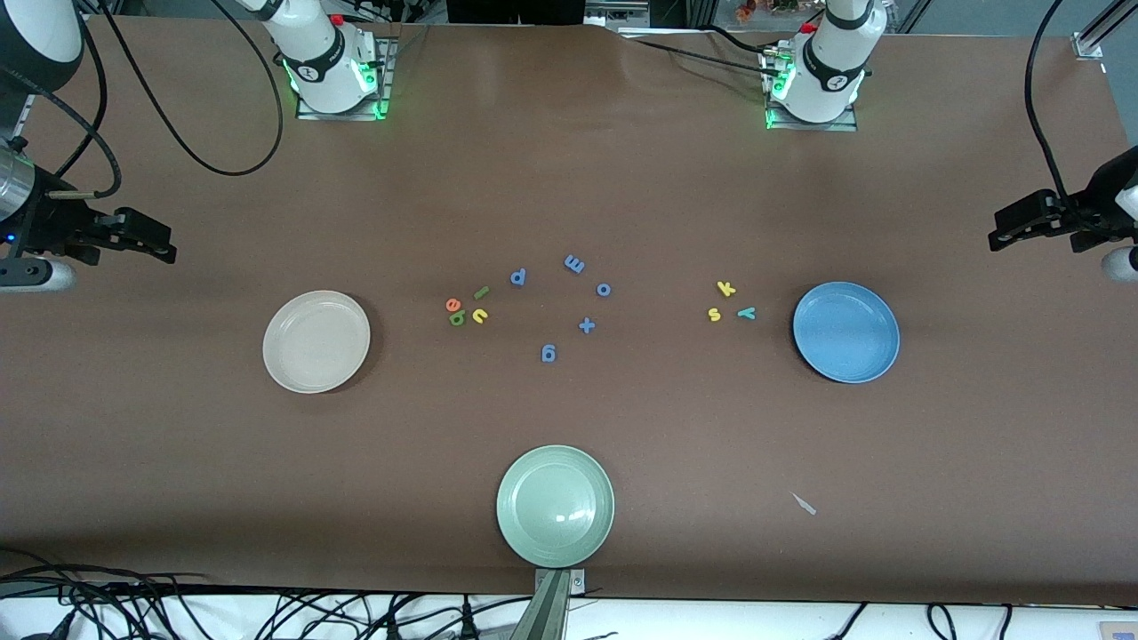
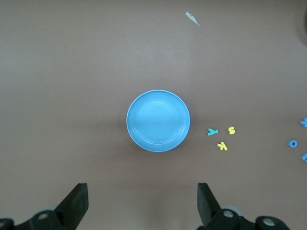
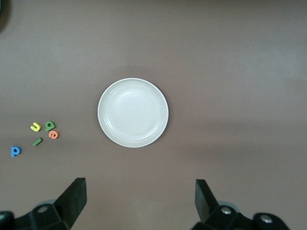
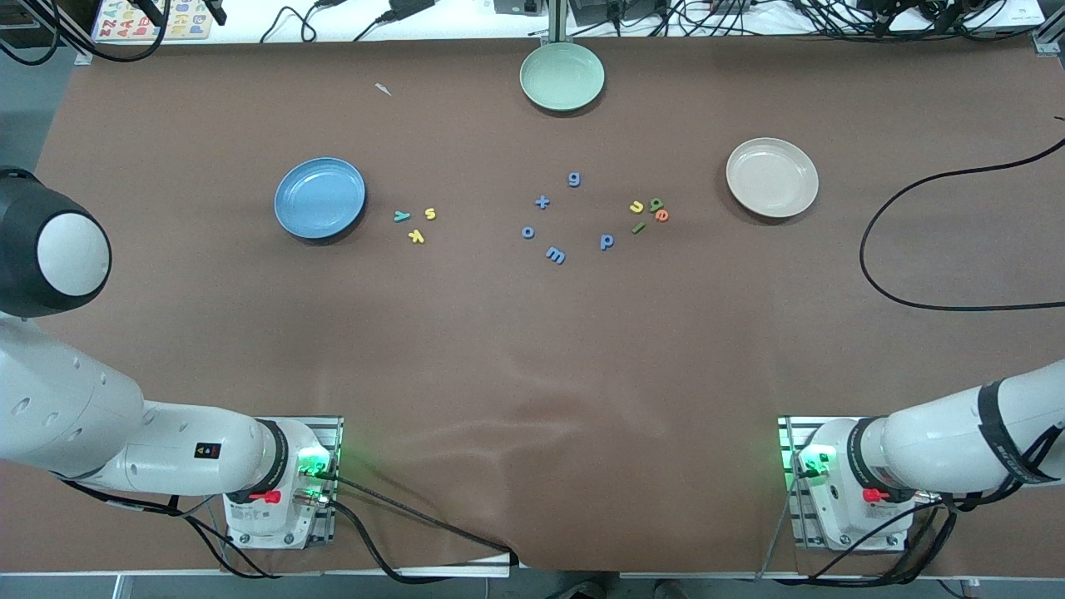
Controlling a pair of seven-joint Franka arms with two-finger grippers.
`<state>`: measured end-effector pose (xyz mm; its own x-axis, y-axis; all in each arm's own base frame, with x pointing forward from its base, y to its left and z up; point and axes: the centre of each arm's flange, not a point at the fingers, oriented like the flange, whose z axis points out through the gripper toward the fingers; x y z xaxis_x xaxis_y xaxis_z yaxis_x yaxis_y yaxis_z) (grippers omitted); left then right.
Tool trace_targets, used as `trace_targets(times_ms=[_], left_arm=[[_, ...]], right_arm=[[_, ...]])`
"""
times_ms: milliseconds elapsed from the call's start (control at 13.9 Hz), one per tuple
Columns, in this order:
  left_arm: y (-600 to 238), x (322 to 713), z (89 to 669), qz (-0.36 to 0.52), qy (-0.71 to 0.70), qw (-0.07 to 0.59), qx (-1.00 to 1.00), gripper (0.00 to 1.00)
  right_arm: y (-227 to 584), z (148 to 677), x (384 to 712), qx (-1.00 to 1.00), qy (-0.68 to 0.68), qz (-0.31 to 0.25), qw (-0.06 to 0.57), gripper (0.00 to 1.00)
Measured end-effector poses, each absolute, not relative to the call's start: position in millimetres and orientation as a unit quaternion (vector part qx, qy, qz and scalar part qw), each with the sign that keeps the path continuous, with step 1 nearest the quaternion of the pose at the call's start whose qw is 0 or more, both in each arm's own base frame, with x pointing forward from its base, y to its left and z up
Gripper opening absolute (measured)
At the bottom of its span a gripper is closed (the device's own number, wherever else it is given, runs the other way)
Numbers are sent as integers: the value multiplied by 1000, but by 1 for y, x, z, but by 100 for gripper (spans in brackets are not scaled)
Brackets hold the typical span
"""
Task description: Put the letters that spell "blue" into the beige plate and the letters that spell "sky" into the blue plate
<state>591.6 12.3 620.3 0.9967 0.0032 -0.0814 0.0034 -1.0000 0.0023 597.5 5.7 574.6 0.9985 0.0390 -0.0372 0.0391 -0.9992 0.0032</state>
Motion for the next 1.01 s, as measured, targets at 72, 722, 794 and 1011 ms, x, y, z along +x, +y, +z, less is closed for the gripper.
trace_targets(times_ms=[72,722,794,1011], left_arm=[[12,592,620,-40,2,1,999,100],[12,593,621,-37,1,1,999,100],[12,593,621,-36,1,1,999,100],[12,594,622,-32,1,1,999,100]], right_arm=[[6,574,597,1000,19,-19,2,100],[6,573,598,1000,19,-19,2,100],[6,572,598,1000,19,-20,2,100],[6,571,598,1000,19,-19,2,100]])
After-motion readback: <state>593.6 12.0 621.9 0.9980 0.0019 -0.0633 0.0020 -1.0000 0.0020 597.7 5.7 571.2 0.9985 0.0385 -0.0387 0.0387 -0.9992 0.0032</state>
